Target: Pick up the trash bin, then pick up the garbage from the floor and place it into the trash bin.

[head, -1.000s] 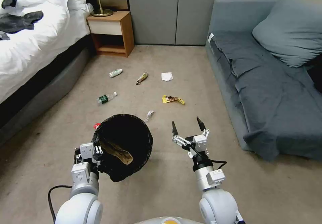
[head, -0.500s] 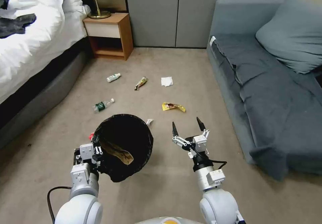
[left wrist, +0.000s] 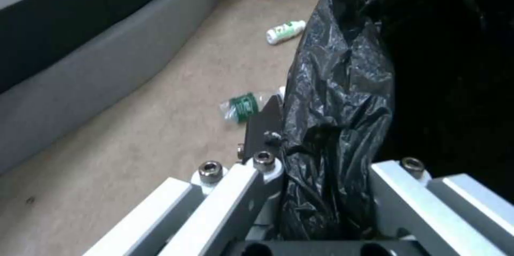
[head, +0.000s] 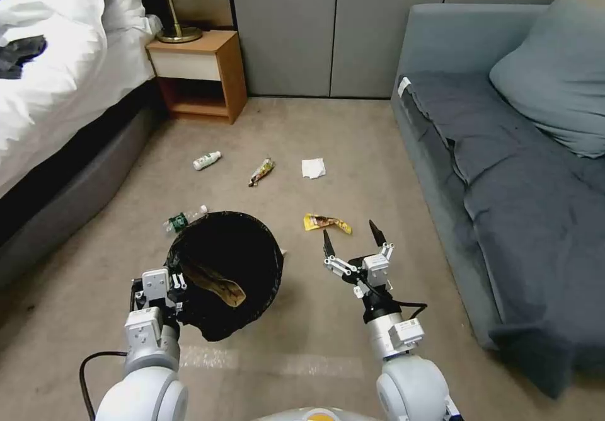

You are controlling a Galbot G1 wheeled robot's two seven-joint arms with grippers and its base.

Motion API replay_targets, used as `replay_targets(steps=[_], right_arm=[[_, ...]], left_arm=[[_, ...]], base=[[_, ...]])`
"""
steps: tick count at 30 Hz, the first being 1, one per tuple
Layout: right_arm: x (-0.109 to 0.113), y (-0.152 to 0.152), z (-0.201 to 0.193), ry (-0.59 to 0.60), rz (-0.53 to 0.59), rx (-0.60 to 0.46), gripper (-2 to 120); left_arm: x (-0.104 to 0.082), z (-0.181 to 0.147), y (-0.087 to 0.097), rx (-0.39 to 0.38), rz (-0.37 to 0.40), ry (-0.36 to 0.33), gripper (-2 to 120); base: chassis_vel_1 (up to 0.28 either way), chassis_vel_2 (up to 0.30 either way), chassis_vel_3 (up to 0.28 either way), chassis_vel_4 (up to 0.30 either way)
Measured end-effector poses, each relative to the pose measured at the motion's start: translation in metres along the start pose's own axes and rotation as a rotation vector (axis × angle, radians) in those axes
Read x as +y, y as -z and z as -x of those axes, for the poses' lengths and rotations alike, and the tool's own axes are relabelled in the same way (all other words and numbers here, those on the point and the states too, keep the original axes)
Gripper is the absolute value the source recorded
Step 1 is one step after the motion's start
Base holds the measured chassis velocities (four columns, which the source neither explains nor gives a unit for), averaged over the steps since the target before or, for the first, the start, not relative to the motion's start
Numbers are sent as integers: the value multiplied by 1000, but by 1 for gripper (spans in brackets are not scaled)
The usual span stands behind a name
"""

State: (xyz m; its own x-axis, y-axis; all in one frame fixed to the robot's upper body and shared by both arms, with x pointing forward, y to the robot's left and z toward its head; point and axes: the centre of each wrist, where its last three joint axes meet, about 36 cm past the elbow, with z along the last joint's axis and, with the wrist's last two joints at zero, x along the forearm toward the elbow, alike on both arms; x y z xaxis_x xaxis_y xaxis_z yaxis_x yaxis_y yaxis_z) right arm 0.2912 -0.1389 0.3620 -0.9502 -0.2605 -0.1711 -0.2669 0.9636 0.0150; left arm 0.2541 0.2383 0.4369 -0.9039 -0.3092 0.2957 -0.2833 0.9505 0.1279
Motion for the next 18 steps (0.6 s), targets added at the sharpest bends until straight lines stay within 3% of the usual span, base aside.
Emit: replay_targets(steps=[18], right_arm=[[1, 1, -1, 11, -2, 0, 100]], left_arm=[[2, 0, 1, -4, -1, 8, 3]], base=[[-170, 171, 165, -167]])
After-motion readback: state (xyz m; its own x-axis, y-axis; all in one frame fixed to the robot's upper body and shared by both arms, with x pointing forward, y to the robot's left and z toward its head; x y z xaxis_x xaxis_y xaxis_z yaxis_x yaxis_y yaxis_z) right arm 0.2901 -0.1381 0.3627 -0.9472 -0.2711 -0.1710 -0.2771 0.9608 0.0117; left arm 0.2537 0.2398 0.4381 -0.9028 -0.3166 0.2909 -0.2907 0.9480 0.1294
